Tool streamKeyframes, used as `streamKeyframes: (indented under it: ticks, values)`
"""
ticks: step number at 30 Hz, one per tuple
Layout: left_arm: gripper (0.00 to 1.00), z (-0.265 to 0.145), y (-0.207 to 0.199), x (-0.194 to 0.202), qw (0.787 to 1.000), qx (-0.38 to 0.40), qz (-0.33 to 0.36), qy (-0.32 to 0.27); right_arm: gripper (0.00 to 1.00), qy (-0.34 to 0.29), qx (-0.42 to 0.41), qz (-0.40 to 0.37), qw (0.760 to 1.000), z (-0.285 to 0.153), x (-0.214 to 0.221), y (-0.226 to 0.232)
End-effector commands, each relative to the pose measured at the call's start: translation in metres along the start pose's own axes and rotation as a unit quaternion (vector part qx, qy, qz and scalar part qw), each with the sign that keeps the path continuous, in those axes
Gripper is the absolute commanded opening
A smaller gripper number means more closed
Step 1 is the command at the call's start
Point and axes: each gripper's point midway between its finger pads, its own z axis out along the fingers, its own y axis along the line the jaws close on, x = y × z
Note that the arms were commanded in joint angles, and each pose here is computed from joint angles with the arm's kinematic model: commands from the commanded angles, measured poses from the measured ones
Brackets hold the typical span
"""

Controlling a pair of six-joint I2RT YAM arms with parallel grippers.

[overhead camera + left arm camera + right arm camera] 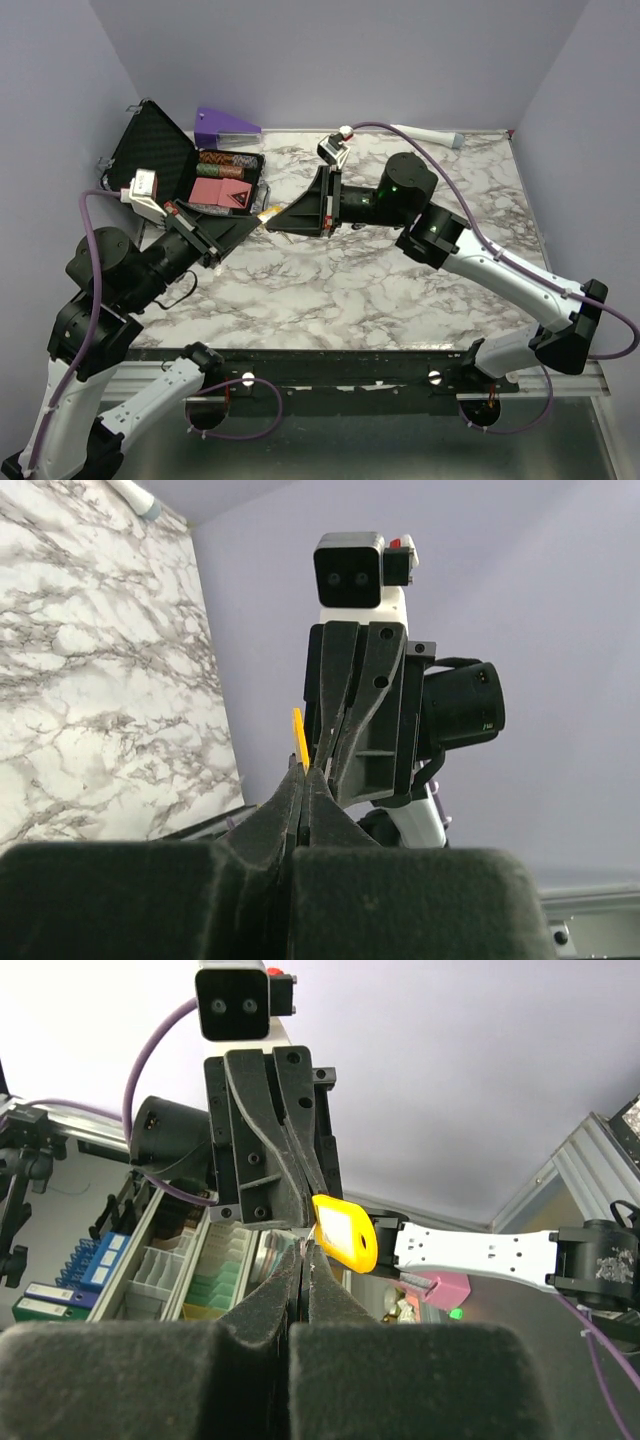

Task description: Remove the keys from the keyring

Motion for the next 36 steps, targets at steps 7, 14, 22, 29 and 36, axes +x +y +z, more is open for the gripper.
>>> streamKeyframes:
  ticks: [7, 14, 22, 29, 36]
  values:
    - [0.00, -0.010, 0.000, -0.020, 0.997, -0.002, -0.037, -0.067, 0.01, -0.030, -0.016, -0.010, 0.999, 0.018, -0.018, 0.001]
    - [0.07, -0.014, -0.004, -0.016, 0.998, 0.005, -0.016, -0.054, 0.01, -0.010, -0.017, -0.021, 1.000, 0.016, -0.010, 0.000]
    - [0.64, -0.049, 0.013, -0.028, 0.992, -0.049, 0.073, -0.092, 0.01, 0.049, -0.002, -0.067, 0.997, -0.007, 0.017, 0.000]
    - [0.69, -0.063, -0.026, -0.022, 0.967, 0.017, 0.250, -0.044, 0.01, 0.148, -0.047, -0.126, 0.980, -0.035, 0.052, 0.021]
    - [0.72, -0.050, -0.064, 0.030, 0.922, 0.148, 0.336, 0.122, 0.01, 0.218, -0.096, -0.151, 0.960, -0.056, 0.075, 0.041]
